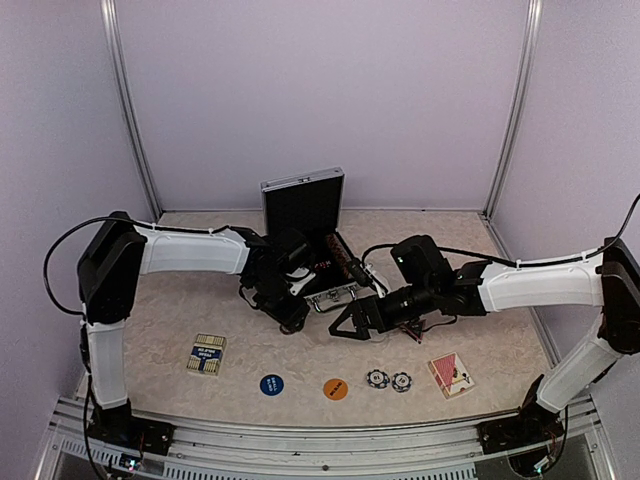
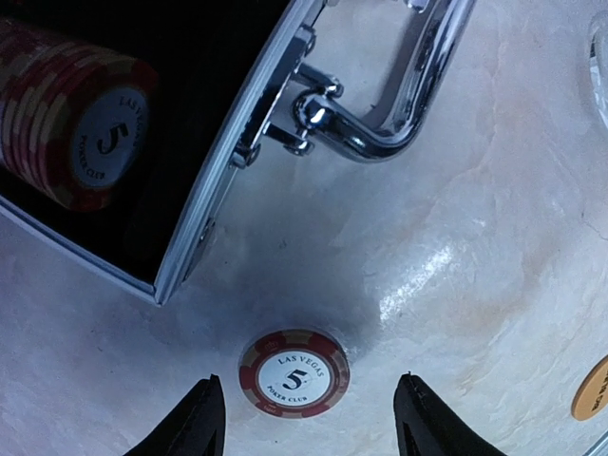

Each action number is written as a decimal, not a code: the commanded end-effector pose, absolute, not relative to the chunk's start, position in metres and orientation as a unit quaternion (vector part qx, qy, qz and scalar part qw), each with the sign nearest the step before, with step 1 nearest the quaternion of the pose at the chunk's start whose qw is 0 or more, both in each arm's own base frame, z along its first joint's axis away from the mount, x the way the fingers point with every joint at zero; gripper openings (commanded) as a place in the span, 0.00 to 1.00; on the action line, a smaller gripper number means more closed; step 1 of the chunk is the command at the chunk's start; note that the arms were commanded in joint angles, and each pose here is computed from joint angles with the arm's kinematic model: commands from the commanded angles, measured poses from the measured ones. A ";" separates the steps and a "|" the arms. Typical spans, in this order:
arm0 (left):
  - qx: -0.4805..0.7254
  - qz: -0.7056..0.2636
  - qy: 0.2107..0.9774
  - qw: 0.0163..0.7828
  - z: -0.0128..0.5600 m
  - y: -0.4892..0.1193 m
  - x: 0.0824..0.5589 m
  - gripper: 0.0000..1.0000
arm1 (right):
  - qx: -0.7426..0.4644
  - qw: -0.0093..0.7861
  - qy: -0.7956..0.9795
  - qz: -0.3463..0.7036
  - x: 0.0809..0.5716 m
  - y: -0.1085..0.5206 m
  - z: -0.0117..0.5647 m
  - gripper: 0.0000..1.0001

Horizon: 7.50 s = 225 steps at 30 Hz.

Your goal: Pack up texas hold em set

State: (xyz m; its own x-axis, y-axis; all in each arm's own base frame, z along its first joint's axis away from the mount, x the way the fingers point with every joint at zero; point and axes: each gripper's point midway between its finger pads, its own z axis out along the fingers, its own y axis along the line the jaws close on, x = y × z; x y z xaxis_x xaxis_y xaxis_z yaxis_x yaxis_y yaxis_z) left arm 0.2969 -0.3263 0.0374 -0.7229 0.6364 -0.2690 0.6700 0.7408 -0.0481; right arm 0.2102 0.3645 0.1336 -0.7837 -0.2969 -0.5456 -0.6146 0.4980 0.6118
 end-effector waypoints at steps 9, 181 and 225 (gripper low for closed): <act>0.356 -0.055 0.928 0.092 0.013 -0.322 0.300 0.60 | -0.269 0.204 0.839 0.427 0.213 0.363 0.142 0.99; 0.049 -0.220 0.919 0.325 0.160 -0.213 0.305 0.99 | -0.395 0.233 0.884 0.091 0.323 0.475 0.023 0.59; 0.068 -0.240 0.917 0.311 0.154 -0.233 0.294 0.99 | -0.499 0.134 0.855 0.057 0.225 0.418 0.053 0.55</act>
